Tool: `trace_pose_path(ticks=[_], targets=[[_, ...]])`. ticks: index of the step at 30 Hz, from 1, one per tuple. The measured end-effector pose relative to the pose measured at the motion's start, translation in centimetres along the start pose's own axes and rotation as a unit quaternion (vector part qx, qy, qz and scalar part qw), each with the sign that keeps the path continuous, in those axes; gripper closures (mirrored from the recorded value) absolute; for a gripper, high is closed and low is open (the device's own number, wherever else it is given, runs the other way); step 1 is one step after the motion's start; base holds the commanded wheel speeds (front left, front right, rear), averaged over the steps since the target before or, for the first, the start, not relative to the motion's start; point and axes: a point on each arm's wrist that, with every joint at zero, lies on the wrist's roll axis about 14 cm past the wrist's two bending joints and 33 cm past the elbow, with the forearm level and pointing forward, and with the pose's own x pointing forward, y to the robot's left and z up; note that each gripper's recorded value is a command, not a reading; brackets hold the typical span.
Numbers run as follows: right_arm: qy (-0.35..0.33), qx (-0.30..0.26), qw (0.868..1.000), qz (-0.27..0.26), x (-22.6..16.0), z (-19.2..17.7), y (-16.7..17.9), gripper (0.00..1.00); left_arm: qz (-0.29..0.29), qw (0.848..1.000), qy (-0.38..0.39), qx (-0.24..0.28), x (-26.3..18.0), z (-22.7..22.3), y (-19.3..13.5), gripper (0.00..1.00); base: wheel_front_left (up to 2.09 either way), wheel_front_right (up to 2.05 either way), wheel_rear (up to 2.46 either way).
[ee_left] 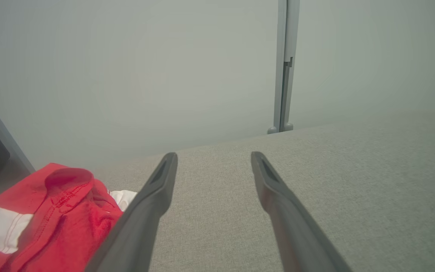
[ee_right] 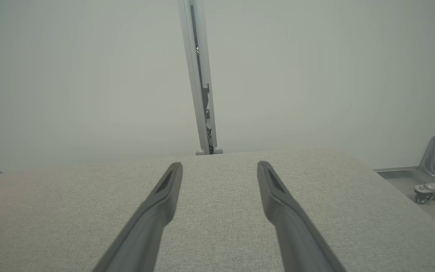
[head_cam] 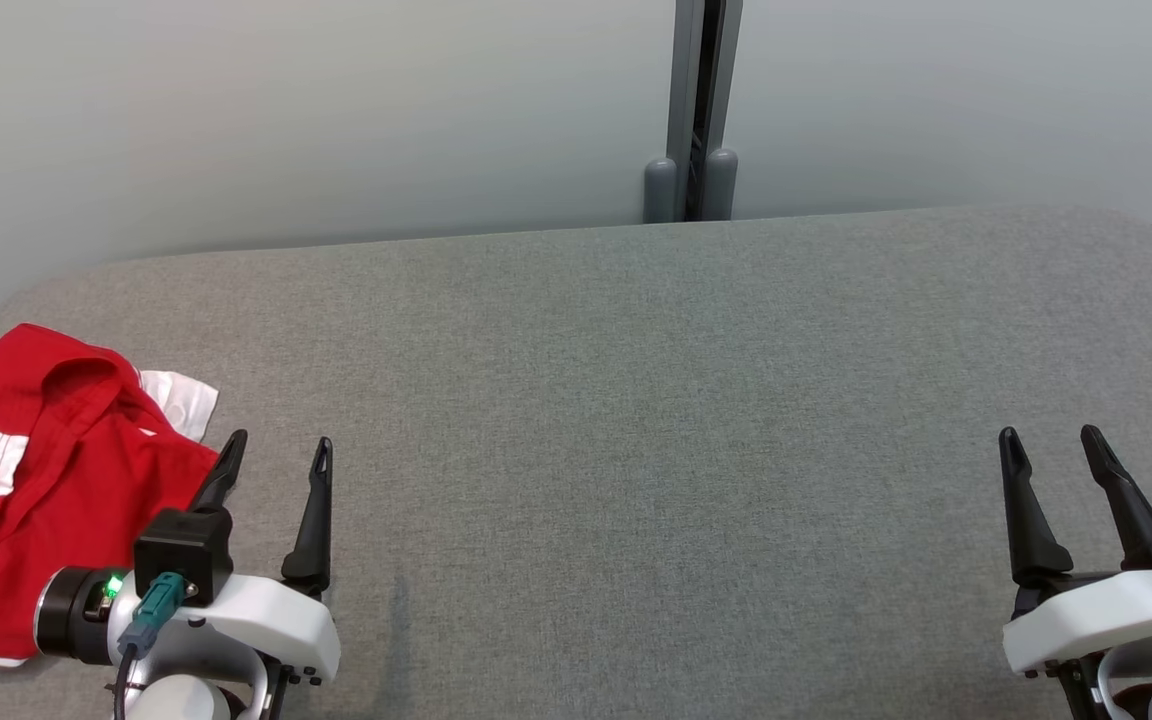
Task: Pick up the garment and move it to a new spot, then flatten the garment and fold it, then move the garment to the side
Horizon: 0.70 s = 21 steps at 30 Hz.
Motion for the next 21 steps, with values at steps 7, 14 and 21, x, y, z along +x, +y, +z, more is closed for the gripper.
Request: trace_pose_path(ticks=[7, 14, 21], targets=[[0.001, 0.001, 1.0, 0.007, 0.3, -0.1, 0.5, 0.0, 0.005, 1.0, 0.001, -0.004, -0.3, 0.0, 0.3, 0.0, 0.0, 0.0, 0.0], [0.001, 0.002, 0.998, 0.057, 1.7, 0.0, 3.9, 0.0, 0.047, 0.999, -0.011, -0.014, -1.3, 0.5, 2.6, 0.0, 0.0, 0.0, 0.0], [0.002, 0.005, 0.991, 0.136, 3.6, -0.2, 9.5, 0.0, 0.12, 0.992, -0.027, -0.03, -3.9, 0.9, 6.8, 0.0, 0.0, 0.0, 0.0]])
